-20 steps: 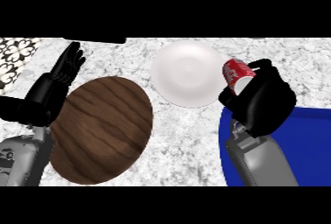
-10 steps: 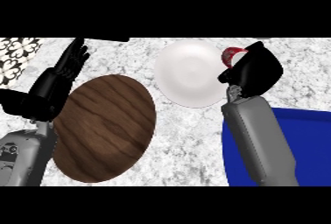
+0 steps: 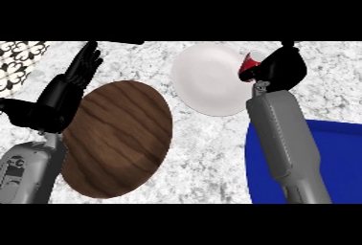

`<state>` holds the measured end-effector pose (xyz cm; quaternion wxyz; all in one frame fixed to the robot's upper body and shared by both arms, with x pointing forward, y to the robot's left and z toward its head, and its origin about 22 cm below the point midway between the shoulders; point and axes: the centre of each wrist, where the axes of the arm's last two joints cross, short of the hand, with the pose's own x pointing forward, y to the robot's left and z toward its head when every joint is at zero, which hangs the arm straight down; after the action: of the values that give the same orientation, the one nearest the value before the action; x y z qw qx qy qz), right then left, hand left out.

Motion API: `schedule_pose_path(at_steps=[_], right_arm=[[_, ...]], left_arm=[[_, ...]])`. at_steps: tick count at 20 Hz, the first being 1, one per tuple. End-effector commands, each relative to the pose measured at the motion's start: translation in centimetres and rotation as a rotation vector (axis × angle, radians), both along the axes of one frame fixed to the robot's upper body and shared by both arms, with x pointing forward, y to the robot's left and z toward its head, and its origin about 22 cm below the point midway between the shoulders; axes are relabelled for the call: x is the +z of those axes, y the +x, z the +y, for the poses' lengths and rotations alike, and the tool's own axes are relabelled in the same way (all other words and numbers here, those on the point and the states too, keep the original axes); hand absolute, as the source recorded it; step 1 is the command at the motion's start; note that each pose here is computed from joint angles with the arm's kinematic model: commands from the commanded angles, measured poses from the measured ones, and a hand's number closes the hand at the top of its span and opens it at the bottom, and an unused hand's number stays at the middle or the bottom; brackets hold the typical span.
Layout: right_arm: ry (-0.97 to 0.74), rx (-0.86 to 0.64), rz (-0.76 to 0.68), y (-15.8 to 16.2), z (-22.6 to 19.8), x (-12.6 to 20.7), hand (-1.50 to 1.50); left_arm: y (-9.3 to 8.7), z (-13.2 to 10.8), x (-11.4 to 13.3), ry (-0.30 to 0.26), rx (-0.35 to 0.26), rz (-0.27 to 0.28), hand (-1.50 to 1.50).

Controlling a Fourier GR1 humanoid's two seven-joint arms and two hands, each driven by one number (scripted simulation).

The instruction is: Pick the can from the tray and place it in the plate

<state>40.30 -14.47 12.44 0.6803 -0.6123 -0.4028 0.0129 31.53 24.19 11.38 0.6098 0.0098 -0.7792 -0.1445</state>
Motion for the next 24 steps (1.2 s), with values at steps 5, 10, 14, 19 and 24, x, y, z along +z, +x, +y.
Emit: schedule_pose_path(at_steps=[5, 10, 14, 19, 24], right_arm=[[0.157, -0.14, -0.32, 1.5, -0.1, -0.5, -1.5], [0.191, -0.15, -0.529, 2.3, 0.4, 1.2, -1.5], [0.236, -0.187, -0.63, 2.7, 0.5, 1.3, -1.5], [0.245, -0.217, -0.7, 1.8, 0.1, -2.0, -1.5], [0.246, -0.191, -0.727, -0.2, 0.2, -4.3, -1.5]], left_arm=[[0.2, 0.1, 0.5, 0.007, 0.007, -0.005, 0.0], [0.0, 0.4, 0.3, 0.005, 0.012, 0.01, 0.0], [0.3, 0.9, -0.1, 0.017, 0.031, 0.025, 0.0], [0.6, 1.1, -0.2, -0.001, 0.069, 0.025, 0.0], [-0.2, 2.2, -1.3, 0.004, 0.095, 0.057, 0.0]])
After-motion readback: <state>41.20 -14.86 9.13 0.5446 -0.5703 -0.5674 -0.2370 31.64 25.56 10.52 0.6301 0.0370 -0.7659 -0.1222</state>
